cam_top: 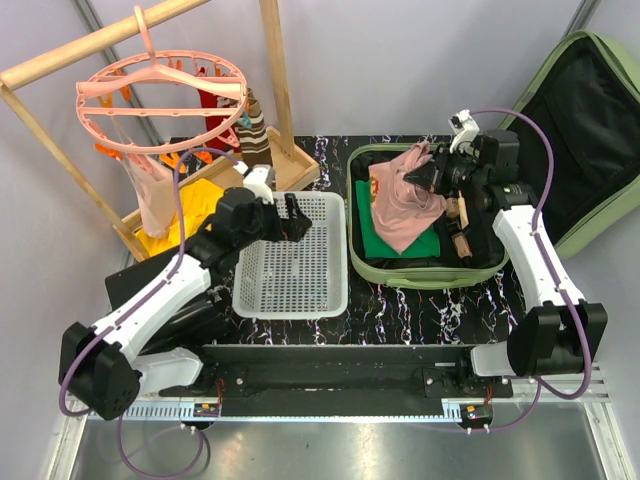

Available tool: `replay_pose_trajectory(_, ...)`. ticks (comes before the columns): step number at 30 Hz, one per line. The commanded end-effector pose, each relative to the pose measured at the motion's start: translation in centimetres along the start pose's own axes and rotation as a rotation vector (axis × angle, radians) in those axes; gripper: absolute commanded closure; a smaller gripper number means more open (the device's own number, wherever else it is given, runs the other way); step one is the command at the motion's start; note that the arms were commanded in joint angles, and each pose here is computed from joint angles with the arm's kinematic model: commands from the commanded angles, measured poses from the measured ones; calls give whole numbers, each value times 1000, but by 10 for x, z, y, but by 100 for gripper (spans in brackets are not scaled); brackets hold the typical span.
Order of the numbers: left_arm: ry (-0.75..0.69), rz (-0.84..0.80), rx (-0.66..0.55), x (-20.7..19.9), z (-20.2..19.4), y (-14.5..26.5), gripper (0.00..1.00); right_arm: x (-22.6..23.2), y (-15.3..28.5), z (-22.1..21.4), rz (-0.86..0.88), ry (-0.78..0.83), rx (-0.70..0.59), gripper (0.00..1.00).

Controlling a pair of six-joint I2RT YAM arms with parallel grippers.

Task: Open, take out, and arrange the luggage
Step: Pick up the object with the right arm, then place the object in the container

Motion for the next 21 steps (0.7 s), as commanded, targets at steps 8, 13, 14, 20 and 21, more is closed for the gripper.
replay_pose_trajectory(8,57,-98,-196,5,56,66,1,121,25,54,74,40,-83,100)
replay_pose_trajectory(13,69,-143,-235,-1,72,107,1,178,21,54,133,-52,-164,100)
replay_pose_trajectory(14,66,-145,-242,-2,75,112,1,181,14,42,136,-95,-151,100)
replay_pose_trajectory(20,-20,-77,-292,-6,91,145,1,226,-21,19,168,-164,-213,100)
replay_pose_trajectory(21,-25,-69,-301,-6,93,147,1,225,-31,13,142,-180,-211,100)
Point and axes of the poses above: each gripper's point midway between its finger pads, its own y axis back along the fingers, its own x axis along the line the jaws close on, z = x × y, the point moved 2 cm from there along y, back along the fingers, and after that the axes turned 11 degrees about y, right-handed, at the moved point
